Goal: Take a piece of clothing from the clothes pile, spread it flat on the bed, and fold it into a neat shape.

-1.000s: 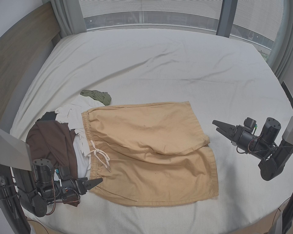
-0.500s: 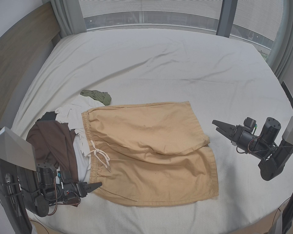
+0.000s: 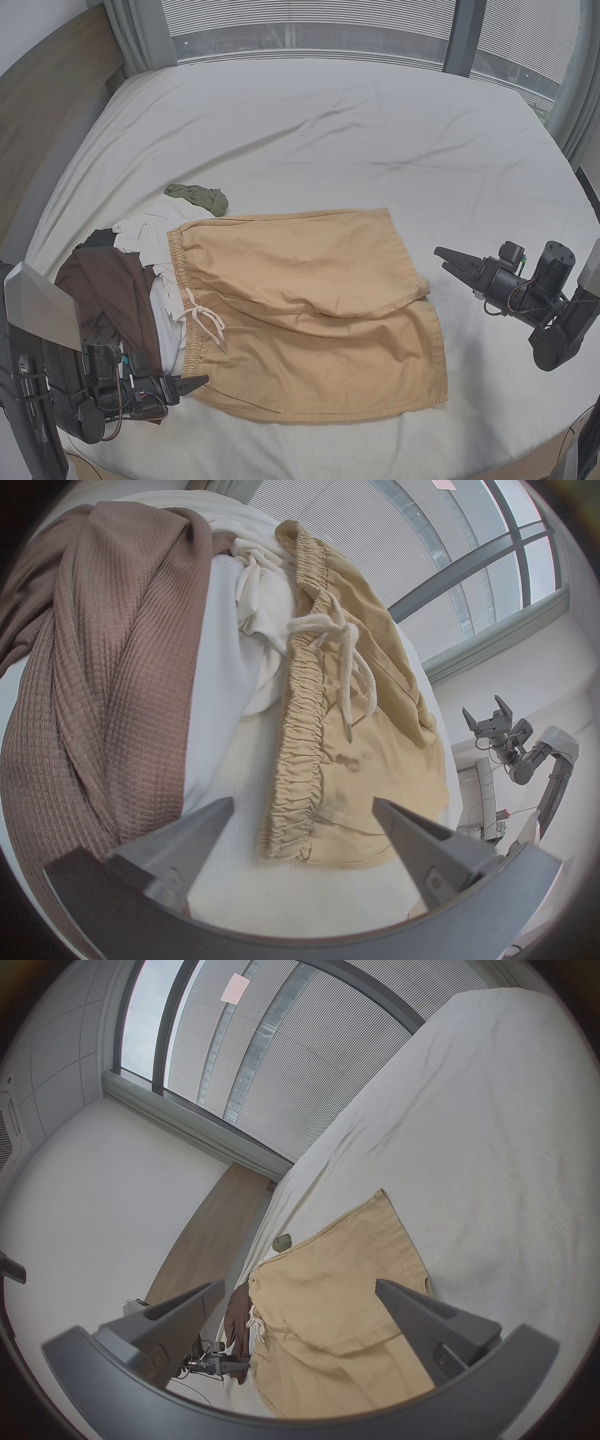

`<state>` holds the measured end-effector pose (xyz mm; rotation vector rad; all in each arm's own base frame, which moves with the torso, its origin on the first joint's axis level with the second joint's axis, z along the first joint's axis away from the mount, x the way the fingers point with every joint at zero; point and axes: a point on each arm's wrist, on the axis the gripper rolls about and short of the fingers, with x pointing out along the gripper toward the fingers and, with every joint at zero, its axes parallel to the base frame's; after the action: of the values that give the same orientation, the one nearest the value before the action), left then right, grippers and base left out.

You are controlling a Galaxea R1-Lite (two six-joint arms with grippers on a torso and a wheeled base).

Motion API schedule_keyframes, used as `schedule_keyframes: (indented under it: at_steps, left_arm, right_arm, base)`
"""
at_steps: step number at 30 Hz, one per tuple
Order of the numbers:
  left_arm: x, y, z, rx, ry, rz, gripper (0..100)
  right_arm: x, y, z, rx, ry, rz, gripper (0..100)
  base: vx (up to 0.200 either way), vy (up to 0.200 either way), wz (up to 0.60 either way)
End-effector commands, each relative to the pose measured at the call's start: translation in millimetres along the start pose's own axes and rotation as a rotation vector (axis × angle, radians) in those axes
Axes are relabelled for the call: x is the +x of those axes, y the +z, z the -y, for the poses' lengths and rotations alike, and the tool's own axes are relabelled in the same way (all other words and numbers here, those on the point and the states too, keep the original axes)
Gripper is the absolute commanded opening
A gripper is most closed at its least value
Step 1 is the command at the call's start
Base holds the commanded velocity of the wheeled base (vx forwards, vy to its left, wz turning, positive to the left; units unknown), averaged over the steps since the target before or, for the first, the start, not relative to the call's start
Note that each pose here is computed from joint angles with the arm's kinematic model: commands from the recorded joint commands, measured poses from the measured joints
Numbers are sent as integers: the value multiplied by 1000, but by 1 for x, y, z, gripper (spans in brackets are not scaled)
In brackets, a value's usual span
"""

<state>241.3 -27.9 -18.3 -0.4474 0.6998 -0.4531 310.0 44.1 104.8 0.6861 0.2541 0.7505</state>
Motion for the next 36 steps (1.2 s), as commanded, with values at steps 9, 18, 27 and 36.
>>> schedule_keyframes:
  at_steps: [9, 18, 27, 36]
  left_arm:
    - [-3, -4, 2, -2, -1, -18, 0]
    - [-3, 0, 1, 6, 1, 1, 0]
    - [-2, 1, 1, 9, -1, 7, 0]
    - [-2, 1, 1, 9, -3, 3, 0]
  right_arm:
    - [-3, -4, 2, -5, -14, -13, 100]
    - [-10, -25, 15, -53, -68, -84, 100]
    - [-34, -52, 33, -130, -197, -254, 100]
    - [-61, -62, 37, -150, -297, -431, 100]
  base:
    - [0, 0, 0]
    - [0, 0, 0]
    - [0, 0, 0]
    - [0, 0, 0]
